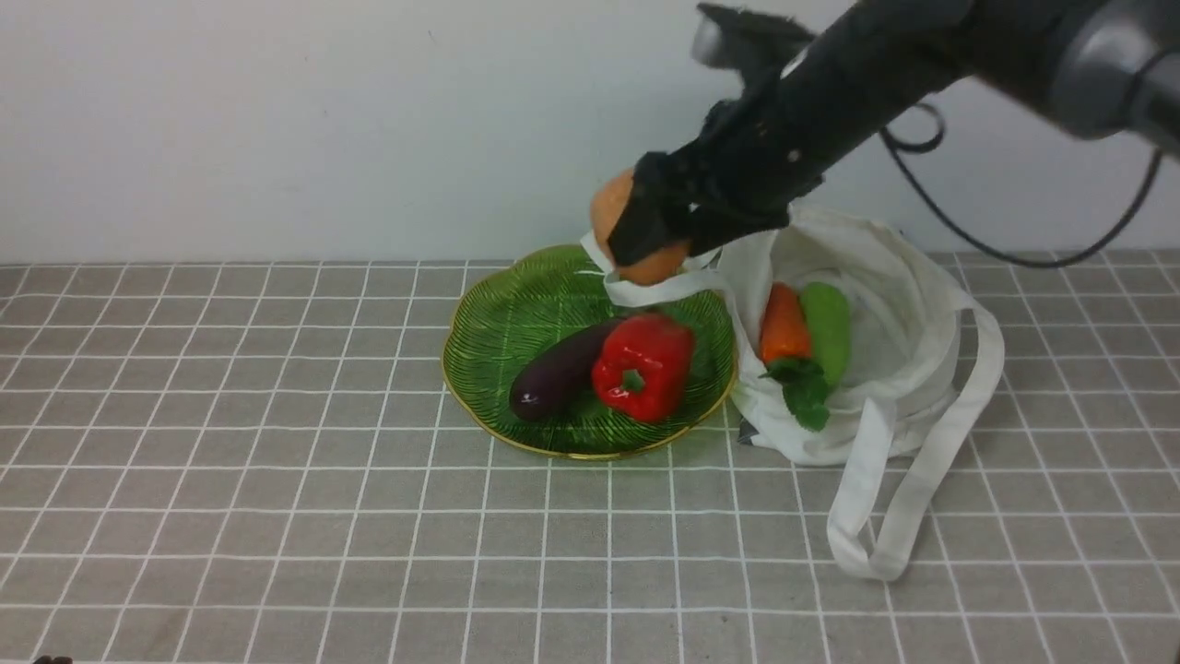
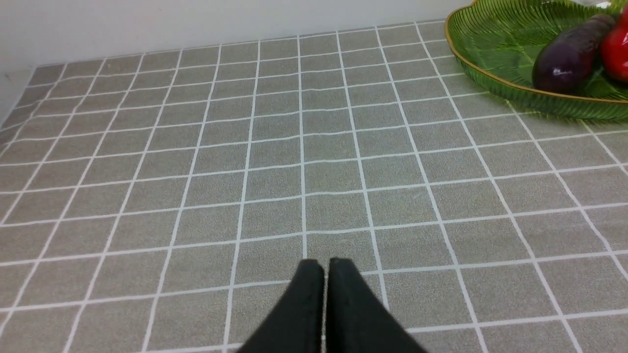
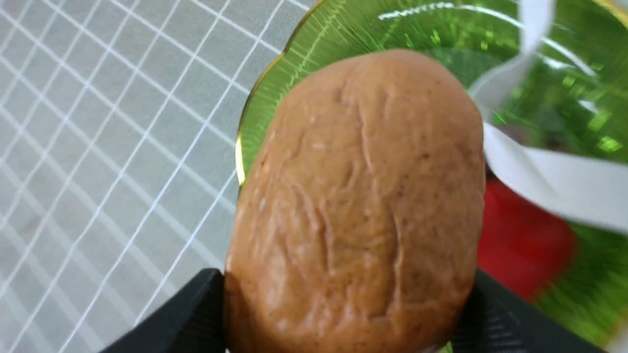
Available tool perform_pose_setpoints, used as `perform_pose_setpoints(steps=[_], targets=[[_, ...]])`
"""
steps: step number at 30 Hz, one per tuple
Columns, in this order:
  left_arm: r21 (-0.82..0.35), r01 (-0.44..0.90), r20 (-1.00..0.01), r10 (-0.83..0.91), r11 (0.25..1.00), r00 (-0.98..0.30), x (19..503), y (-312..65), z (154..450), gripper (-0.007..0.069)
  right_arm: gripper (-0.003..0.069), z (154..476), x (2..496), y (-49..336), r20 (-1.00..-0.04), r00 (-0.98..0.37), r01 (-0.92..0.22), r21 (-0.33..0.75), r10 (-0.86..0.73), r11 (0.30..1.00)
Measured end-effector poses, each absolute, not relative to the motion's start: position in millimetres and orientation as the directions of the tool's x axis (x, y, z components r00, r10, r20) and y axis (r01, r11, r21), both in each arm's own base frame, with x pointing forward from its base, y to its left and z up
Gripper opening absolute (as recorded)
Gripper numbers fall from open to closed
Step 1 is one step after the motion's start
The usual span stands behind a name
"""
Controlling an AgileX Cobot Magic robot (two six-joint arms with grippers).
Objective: Take vegetables from bag on grey coffee tablecloth place on plate.
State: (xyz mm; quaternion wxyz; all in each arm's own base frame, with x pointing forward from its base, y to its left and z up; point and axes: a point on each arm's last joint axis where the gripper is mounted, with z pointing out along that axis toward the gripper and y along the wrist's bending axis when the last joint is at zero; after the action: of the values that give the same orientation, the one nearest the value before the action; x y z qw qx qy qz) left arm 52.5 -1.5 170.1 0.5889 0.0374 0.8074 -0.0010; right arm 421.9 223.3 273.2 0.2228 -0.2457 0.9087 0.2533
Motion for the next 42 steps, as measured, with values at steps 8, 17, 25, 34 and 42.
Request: perform_pose_setpoints(steps=[8, 17, 25, 34, 42], targets=[[0.042, 0.061, -0.951, 0.059, 0.997, -0.304, 52.5, -1.5, 170.1, -0.0005, 0.0526, 210.2, 446.8, 263.5, -0.661, -0.669, -0.611, 0.230, -0.339, 0.757], [0.042, 0.061, -0.951, 0.059, 0.997, -0.304, 52.5, -1.5, 170.1, -0.0005, 0.0646, 196.5, 454.6, 266.3, -0.680, -0.645, -0.615, 0.192, -0.349, 0.764], [0.042, 0.061, -0.951, 0.059, 0.997, -0.304, 52.5, -1.5, 170.1, -0.0005, 0.0689, 250.5, 450.6, 262.8, -0.689, -0.564, -0.691, 0.092, -0.455, 0.717], [0.042, 0.061, -0.951, 0.059, 0.997, -0.304, 52.5, -1.5, 170.1, -0.0005, 0.0592, 416.3, 403.3, 228.6, -0.769, -0.424, -0.686, -0.072, -0.479, 0.724], [0.042, 0.061, -0.951, 0.059, 0.997, -0.304, 52.5, -1.5, 170.1, -0.0005, 0.0281, 526.3, 332.8, 174.3, -0.890, -0.300, -0.519, -0.150, -0.343, 0.842]])
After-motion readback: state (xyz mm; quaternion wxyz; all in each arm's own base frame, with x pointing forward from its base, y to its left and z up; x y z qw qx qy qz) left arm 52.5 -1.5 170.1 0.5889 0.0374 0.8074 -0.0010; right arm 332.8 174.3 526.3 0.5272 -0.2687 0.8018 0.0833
